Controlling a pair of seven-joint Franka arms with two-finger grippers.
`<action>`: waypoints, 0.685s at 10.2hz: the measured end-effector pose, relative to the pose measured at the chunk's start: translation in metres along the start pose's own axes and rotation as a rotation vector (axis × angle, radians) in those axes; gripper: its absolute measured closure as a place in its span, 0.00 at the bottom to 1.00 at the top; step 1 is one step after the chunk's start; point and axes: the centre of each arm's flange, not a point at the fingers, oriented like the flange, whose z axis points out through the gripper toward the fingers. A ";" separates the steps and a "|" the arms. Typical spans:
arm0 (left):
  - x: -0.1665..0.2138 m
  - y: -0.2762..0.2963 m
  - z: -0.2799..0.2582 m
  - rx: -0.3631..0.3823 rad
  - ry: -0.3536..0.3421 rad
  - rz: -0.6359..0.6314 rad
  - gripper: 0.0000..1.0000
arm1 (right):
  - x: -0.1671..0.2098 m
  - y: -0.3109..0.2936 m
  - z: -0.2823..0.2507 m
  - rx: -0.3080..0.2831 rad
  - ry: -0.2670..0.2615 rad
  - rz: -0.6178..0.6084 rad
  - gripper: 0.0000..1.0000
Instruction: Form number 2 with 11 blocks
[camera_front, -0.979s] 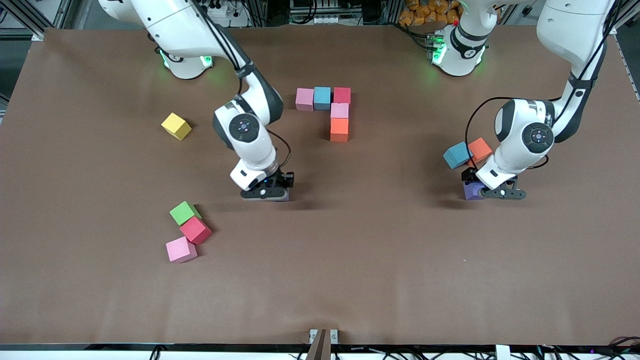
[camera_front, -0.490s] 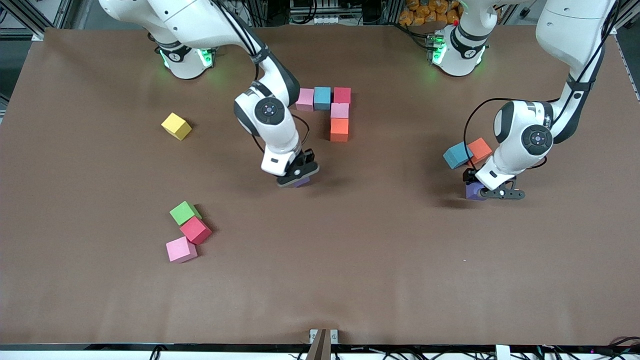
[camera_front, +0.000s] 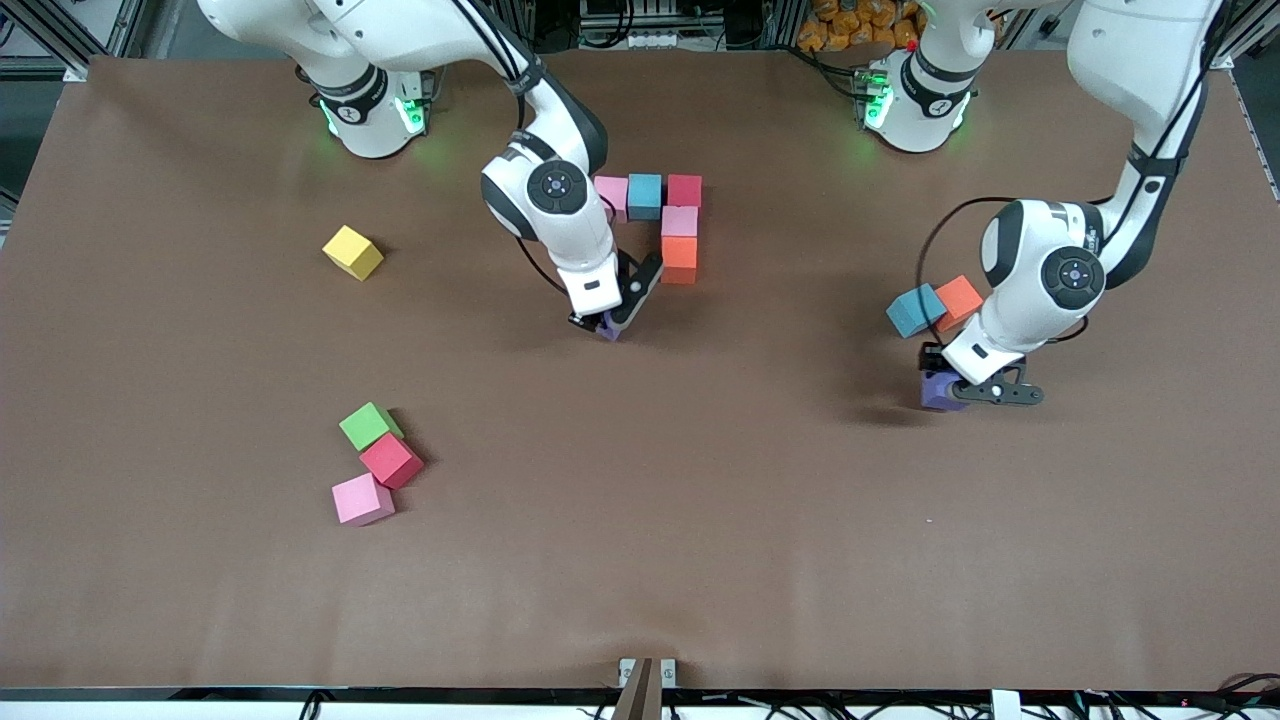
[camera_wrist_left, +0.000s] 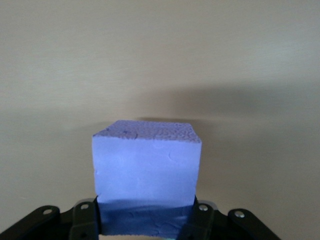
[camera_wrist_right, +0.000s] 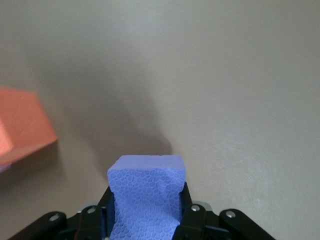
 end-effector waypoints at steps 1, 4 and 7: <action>0.003 0.027 -0.024 -0.065 -0.039 -0.038 0.44 | -0.002 -0.005 -0.001 0.005 -0.001 -0.069 0.48; -0.009 0.110 -0.079 -0.110 -0.102 -0.167 0.44 | 0.004 -0.037 -0.002 0.027 0.015 -0.198 0.48; -0.035 0.185 -0.085 -0.104 -0.125 -0.340 0.44 | 0.003 -0.052 0.004 0.019 0.063 -0.290 0.48</action>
